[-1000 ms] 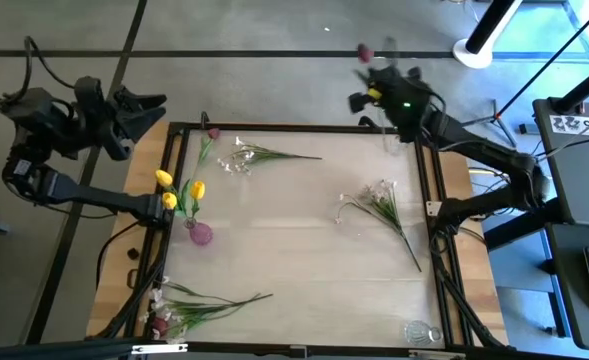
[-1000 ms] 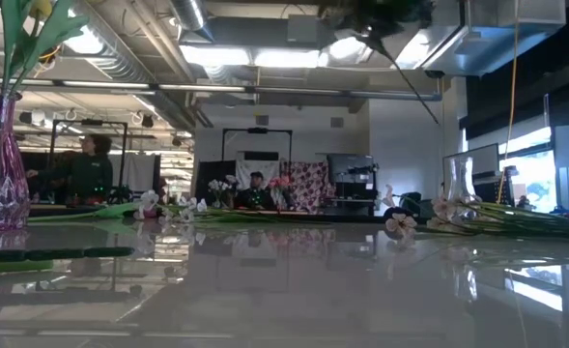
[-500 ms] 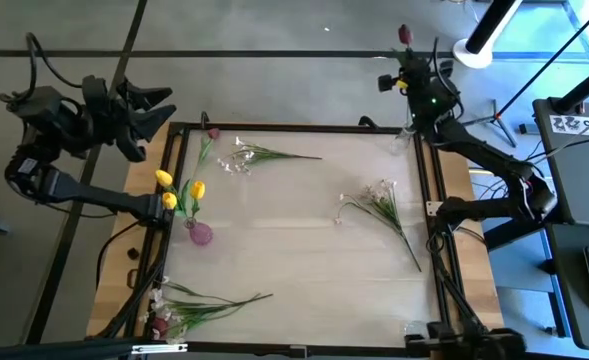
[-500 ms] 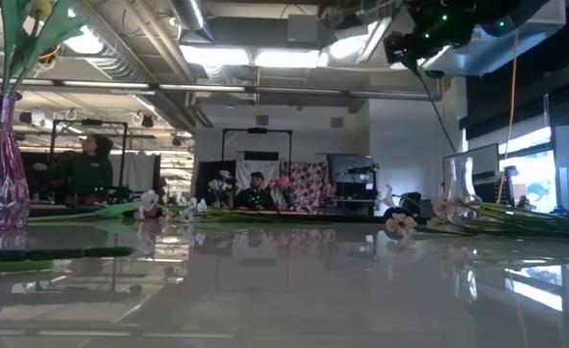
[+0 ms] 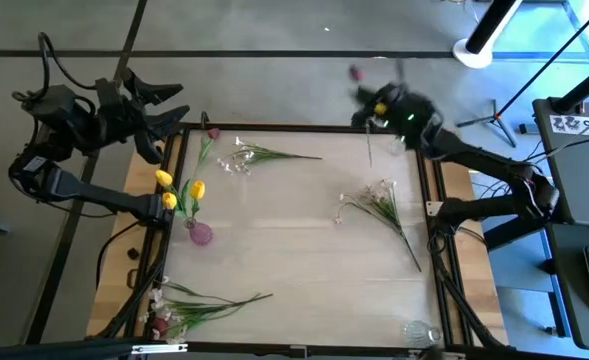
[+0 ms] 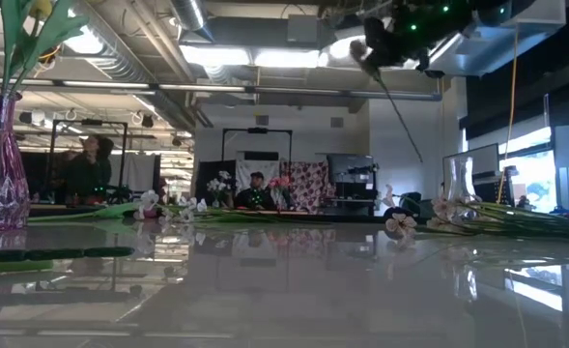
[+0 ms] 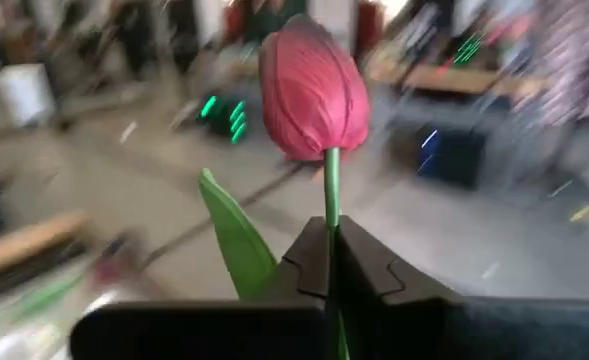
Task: Sort flowers into vase by color
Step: Put the bottom red tulip into the bottom transparent flower vase
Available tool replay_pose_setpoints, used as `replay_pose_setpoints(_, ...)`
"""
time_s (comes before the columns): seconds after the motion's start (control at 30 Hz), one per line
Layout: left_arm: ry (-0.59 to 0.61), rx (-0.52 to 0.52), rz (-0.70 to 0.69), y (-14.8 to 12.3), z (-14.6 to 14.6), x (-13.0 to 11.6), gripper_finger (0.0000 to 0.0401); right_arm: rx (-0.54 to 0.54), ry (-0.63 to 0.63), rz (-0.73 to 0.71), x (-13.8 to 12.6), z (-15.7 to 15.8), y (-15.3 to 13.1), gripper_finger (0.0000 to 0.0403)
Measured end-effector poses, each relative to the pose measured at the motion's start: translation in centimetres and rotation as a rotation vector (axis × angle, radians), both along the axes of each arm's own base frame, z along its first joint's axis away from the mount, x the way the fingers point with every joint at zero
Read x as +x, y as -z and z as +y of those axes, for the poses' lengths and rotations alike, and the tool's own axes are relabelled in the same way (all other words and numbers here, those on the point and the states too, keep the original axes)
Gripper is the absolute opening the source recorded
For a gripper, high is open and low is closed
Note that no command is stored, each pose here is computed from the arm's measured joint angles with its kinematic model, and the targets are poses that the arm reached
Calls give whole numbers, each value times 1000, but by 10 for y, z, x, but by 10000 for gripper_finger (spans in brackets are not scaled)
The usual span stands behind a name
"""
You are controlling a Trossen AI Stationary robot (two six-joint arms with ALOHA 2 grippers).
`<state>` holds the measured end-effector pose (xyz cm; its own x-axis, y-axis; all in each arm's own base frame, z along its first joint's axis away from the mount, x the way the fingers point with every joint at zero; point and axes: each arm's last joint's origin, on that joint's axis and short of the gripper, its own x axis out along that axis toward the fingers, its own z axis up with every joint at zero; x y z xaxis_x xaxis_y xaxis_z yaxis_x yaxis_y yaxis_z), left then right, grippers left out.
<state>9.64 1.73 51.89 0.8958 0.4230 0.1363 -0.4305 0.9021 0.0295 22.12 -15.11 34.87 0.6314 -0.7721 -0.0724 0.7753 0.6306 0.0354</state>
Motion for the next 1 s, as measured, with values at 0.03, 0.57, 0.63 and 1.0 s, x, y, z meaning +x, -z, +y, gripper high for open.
replay_pose_setpoints(0.03, -1, 4, 3, 0, 0, 0, 231, 51, -35, 4, 6, 10, 4, 3)
replay_pose_setpoints(0.57, 24, -24, -1, 1, -1, 0, 231, 785, -318, 311, 82, 134, 115, 3)
replay_pose_setpoints(0.63, 48, -20, -1, 1, -1, 1, 231, 836, -317, 374, 92, 140, 137, 5)
replay_pose_setpoints(1.0, 138, -106, -37, 1, -3, 2, 231, 1051, -315, 499, 111, 144, 194, 69)
